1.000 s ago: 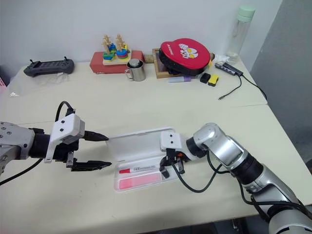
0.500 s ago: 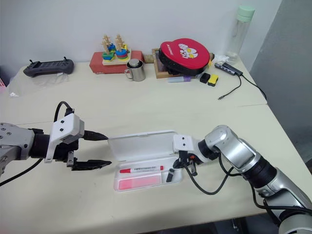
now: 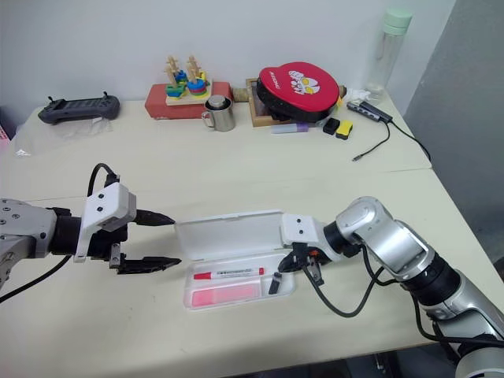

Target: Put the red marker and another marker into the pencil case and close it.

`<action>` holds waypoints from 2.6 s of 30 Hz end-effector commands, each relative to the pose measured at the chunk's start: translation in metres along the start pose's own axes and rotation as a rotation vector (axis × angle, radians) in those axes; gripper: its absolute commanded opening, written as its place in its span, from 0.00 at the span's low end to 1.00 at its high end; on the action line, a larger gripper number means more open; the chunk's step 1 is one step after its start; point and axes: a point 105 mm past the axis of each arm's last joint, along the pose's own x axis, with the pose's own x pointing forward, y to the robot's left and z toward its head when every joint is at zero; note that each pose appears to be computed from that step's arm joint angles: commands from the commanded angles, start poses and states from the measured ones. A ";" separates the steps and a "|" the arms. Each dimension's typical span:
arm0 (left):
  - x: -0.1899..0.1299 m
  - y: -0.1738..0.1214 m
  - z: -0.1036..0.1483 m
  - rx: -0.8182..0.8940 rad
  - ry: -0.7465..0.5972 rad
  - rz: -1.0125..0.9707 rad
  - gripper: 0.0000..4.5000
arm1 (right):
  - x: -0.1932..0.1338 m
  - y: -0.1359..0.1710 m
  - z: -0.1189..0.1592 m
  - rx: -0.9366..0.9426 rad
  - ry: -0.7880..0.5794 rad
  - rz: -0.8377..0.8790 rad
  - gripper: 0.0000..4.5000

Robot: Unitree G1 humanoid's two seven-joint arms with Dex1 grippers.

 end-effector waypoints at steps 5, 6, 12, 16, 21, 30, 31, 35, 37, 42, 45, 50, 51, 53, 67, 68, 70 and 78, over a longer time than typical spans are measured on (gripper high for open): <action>-0.004 0.004 0.008 0.031 -0.015 0.028 1.00 | 0.008 -0.003 0.010 -0.036 -0.020 -0.002 0.00; -0.004 0.003 0.008 0.031 -0.015 0.026 1.00 | 0.011 -0.006 0.010 -0.038 -0.021 -0.008 0.00; -0.005 0.003 0.009 0.029 -0.016 0.028 1.00 | 0.019 -0.013 0.006 -0.032 -0.012 -0.015 0.00; -0.005 0.002 0.008 0.024 -0.016 0.033 1.00 | 0.017 -0.010 -0.004 -0.022 0.015 -0.008 0.00; -0.005 0.002 0.008 0.021 -0.017 0.036 1.00 | 0.004 -0.006 -0.011 -0.017 0.036 -0.004 0.00; -0.004 0.003 0.008 0.021 -0.024 0.037 1.00 | -0.002 -0.001 -0.013 -0.013 0.044 -0.011 0.00; -0.003 0.003 0.008 0.021 -0.025 0.037 1.00 | -0.003 -0.001 -0.013 -0.014 0.044 -0.015 0.00; -0.008 -0.003 0.009 -0.004 -0.036 0.016 1.00 | -0.016 -0.007 0.006 -0.020 -0.013 -0.051 0.00; -0.013 -0.007 0.011 -0.033 -0.049 0.000 1.00 | -0.024 -0.010 0.013 -0.033 -0.026 -0.077 0.00; -0.030 -0.018 0.013 -0.095 -0.067 -0.015 1.00 | -0.038 -0.017 0.021 -0.052 -0.033 -0.125 0.00; -0.037 -0.027 0.011 -0.126 -0.065 -0.022 1.00 | -0.046 -0.023 0.020 -0.055 -0.026 -0.161 0.00; -0.044 -0.034 0.007 -0.135 -0.042 0.010 1.00 | -0.063 -0.047 0.012 -0.065 0.013 -0.279 0.00; -0.044 -0.034 0.007 -0.133 -0.043 0.014 1.00 | -0.064 -0.051 0.012 -0.070 0.013 -0.293 0.00; -0.044 -0.034 0.008 -0.132 -0.050 0.024 1.00 | -0.065 -0.061 0.012 -0.075 0.011 -0.334 0.00; -0.044 -0.044 0.002 -0.172 -0.057 0.045 1.00 | -0.049 -0.086 0.021 -0.102 -0.038 -0.390 0.00; -0.044 -0.044 0.001 -0.172 -0.057 0.047 1.00 | -0.048 -0.086 0.022 -0.106 -0.040 -0.388 0.00; -0.042 -0.045 -0.001 -0.172 -0.051 0.049 1.00 | -0.046 -0.085 0.027 -0.111 -0.055 -0.381 0.00; -0.035 -0.037 0.000 -0.165 -0.072 0.076 1.00 | -0.026 -0.051 0.039 -0.171 -0.066 -0.211 0.00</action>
